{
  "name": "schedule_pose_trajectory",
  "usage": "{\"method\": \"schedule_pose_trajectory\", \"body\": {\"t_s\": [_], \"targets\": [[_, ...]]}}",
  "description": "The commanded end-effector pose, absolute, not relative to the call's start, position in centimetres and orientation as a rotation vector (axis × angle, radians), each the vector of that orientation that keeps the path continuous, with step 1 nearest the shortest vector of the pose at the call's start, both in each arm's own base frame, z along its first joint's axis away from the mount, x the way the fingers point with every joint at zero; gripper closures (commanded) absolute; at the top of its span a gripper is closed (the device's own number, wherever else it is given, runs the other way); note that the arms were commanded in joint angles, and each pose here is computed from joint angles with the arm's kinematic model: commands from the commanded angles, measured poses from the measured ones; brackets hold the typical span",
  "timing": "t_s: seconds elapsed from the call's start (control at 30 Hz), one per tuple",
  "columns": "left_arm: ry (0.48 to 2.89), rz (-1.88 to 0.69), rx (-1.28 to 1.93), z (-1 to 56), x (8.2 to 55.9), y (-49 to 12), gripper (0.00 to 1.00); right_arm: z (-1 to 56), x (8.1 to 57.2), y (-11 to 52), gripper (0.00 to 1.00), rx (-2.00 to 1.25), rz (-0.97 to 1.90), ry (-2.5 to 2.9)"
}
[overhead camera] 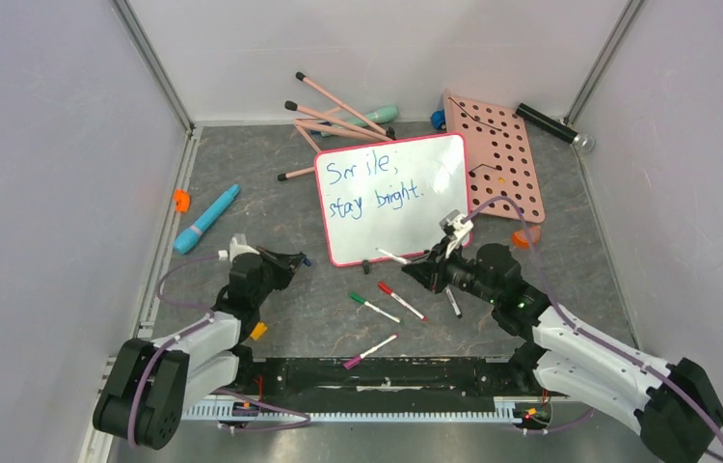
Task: Write a sentence on the whiteboard
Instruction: Close the whiteboard marker.
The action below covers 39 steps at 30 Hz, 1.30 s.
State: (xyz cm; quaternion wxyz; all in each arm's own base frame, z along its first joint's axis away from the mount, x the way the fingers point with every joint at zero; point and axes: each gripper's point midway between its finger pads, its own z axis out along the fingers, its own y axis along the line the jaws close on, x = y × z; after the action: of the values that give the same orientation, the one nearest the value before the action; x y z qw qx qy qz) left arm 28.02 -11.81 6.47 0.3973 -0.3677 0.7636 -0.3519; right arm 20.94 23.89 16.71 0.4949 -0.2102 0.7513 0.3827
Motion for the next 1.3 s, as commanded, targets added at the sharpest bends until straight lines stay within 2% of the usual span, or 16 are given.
{"method": "schedule_pose_trajectory", "body": {"t_s": [0.0,0.1,0.3,1.13,1.27], "targets": [[1.615,-1.118,-0.756,14.6,30.1,-12.6,0.98,18.8,20.3,27.2,1.0,-0.532,0.986,1.672],[1.703,-1.042,-0.708,14.2,30.0,-12.6,0.98,17.8,19.4,28.8,1.0,-0.543,1.003,1.66],[1.584,-1.09,-0.719,15.0,28.5,-11.8,0.98,16.5,19.1,30.3,1.0,-0.493,0.965,1.652],[1.588,-1.15,-0.784,14.6,27.9,-12.0,0.98,15.7,20.6,38.3,1.0,-0.567,0.968,1.655],[1.568,-1.21,-0.935,13.7,27.8,-11.7,0.98,15.8,20.8,38.5,1.0,-0.605,0.943,1.629]]}}
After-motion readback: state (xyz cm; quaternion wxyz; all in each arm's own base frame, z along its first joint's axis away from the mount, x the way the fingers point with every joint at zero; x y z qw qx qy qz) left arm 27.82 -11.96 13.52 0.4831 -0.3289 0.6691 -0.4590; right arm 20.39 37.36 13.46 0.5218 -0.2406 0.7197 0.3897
